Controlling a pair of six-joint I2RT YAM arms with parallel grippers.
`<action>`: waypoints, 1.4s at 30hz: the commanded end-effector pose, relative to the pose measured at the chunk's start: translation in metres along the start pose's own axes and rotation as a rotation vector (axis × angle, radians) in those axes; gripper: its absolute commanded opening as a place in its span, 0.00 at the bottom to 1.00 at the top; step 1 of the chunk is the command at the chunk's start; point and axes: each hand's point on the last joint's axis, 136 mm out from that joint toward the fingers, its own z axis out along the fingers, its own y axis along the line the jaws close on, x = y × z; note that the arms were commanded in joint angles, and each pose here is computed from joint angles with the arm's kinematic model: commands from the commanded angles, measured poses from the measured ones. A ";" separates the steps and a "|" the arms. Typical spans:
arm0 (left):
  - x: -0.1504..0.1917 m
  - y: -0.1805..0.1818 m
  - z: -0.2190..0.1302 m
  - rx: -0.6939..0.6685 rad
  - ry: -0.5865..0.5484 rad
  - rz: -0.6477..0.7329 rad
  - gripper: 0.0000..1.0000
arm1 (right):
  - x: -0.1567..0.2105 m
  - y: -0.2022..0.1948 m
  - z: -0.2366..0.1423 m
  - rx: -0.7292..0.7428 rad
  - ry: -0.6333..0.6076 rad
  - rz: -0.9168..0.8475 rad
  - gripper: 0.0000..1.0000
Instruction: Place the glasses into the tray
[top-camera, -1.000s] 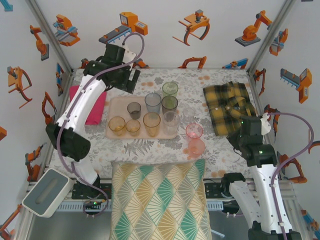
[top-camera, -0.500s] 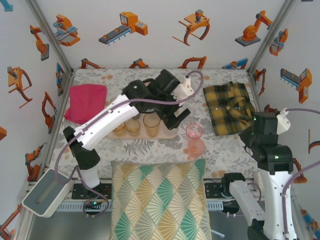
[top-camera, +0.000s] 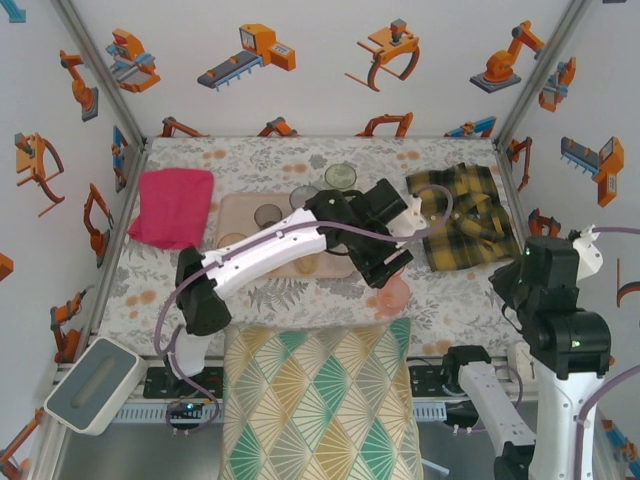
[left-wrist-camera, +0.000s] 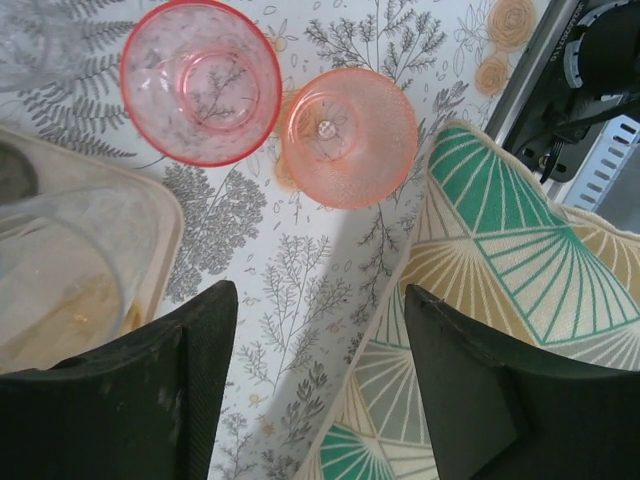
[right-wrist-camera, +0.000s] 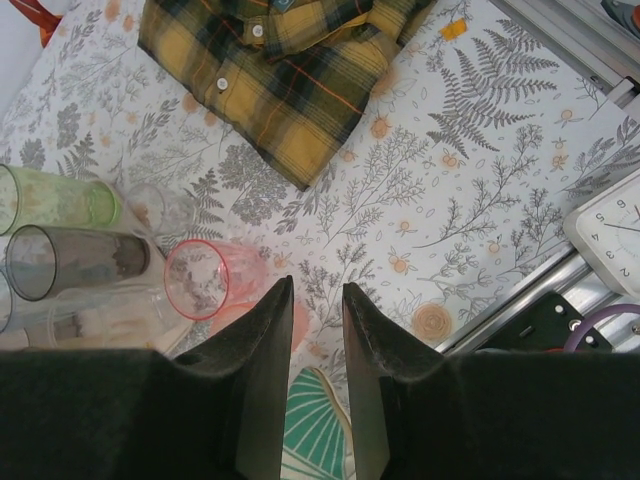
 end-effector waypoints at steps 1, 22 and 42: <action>0.004 -0.006 0.020 0.020 0.027 -0.048 0.57 | 0.002 -0.004 -0.005 -0.011 -0.001 -0.010 0.29; 0.012 0.013 0.073 -0.106 0.091 -0.082 0.46 | 0.011 -0.009 -0.007 -0.033 -0.004 -0.012 0.28; 0.030 0.019 0.095 -0.127 0.165 -0.095 0.33 | 0.020 -0.013 0.000 -0.035 -0.001 -0.017 0.28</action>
